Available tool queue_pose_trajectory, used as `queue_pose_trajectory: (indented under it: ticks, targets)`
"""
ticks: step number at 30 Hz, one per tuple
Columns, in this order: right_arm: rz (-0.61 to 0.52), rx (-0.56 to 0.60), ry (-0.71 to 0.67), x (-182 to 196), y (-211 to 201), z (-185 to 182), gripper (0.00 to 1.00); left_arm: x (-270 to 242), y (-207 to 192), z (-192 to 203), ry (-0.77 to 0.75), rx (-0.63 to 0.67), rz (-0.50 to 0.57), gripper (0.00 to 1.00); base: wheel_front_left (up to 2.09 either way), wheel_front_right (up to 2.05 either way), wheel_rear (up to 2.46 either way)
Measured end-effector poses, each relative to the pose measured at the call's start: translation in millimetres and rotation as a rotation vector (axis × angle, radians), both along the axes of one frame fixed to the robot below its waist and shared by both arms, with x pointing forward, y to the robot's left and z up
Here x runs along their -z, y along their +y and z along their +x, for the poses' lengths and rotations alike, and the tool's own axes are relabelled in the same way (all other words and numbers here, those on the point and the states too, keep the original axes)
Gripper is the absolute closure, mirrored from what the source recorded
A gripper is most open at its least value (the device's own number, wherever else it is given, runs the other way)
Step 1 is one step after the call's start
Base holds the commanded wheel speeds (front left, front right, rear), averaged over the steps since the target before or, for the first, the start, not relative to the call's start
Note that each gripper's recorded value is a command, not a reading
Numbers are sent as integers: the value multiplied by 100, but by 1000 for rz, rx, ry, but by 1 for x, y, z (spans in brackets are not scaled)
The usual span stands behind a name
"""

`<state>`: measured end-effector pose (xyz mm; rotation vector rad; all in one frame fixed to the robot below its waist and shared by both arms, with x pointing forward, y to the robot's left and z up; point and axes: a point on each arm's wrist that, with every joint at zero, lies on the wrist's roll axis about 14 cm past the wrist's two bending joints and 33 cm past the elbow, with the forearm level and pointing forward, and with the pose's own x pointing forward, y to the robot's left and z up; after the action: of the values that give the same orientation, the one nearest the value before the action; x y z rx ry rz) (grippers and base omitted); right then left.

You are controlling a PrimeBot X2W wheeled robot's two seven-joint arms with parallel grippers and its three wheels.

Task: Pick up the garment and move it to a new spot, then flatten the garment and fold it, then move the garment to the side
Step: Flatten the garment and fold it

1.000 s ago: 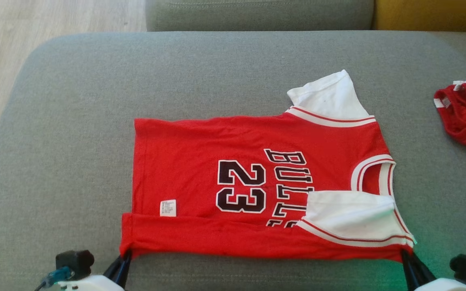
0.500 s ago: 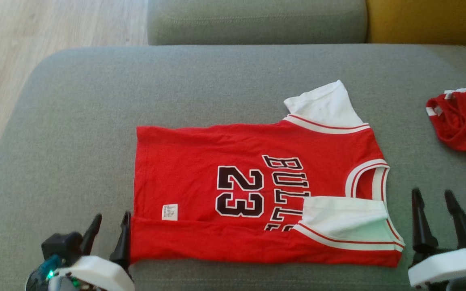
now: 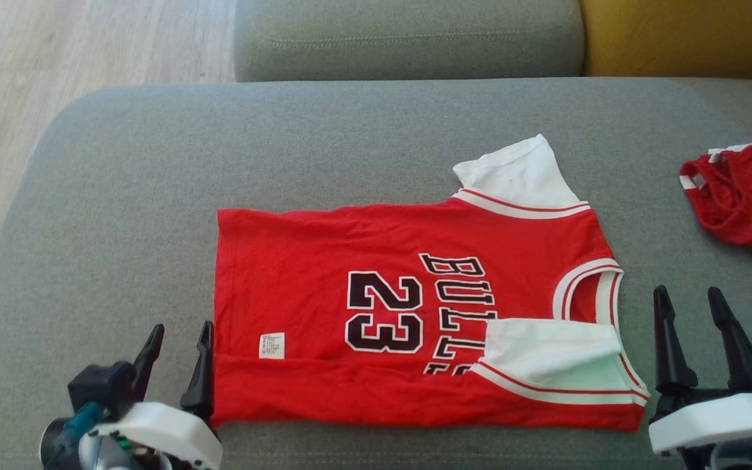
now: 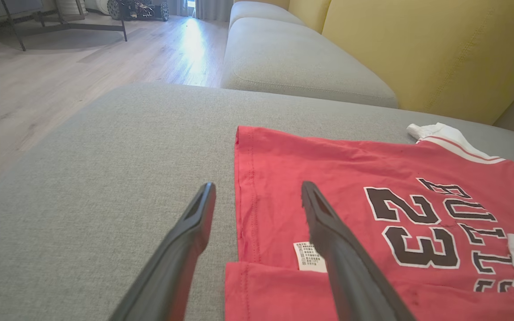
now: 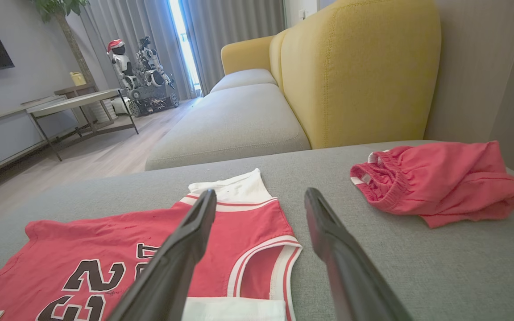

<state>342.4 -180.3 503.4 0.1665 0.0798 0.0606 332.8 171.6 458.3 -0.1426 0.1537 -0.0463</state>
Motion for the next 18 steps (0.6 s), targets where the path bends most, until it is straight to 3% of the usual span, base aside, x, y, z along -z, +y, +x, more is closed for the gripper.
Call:
queue_pose_trajectory:
  ticks: [6,13,18]
  targets:
    - [1,-5,15,5,2,10,0,-5,-6,22,1,38,-4,0,0,0,0]
    - [11,-28,-19,0,11,49,0,-19,-11,97,-15,110,3,0,0,0,0]
    - [16,-36,-3,12,15,70,0,7,-14,138,82,147,-8,0,0,0,0]
